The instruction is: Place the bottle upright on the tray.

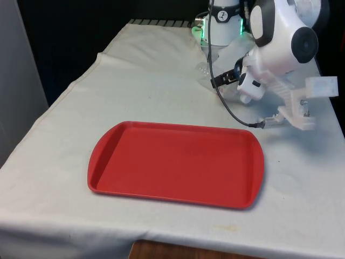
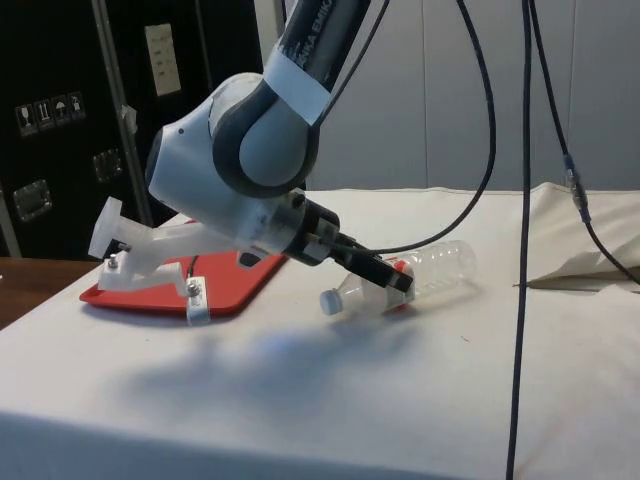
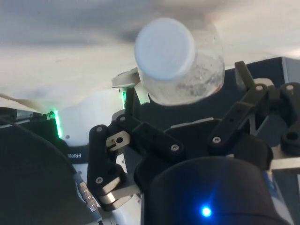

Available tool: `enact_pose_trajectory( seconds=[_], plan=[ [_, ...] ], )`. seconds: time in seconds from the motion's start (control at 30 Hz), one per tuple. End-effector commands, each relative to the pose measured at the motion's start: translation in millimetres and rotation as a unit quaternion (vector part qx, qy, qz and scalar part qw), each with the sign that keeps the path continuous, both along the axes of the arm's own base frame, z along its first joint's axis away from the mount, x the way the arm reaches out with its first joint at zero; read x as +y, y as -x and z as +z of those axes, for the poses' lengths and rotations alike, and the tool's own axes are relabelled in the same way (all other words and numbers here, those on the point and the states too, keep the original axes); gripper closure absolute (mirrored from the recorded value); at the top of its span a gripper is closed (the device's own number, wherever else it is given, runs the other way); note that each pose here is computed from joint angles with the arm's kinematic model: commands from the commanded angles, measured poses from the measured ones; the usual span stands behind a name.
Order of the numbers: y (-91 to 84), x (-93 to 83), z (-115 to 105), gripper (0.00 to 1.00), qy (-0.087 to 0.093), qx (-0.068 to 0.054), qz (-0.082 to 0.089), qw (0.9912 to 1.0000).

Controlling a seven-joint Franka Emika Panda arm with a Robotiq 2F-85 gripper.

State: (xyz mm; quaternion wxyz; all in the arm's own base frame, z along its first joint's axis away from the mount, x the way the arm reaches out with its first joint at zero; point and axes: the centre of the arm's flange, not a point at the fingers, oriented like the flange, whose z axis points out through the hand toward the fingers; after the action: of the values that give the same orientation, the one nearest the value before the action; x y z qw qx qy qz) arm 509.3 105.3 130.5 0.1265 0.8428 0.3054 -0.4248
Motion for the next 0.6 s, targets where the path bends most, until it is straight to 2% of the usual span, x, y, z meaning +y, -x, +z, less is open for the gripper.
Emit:
enact_pose_trajectory(
  seconds=[0.0, 0.57],
  plan=[
    [-1.1, 0.4, -2.8, 0.0, -0.002, -0.001, 0.002, 1.0],
    [-1.5, 1.1, -11.5, 0.0, -0.007, -0.003, 0.003, 0.99997]
  ],
)
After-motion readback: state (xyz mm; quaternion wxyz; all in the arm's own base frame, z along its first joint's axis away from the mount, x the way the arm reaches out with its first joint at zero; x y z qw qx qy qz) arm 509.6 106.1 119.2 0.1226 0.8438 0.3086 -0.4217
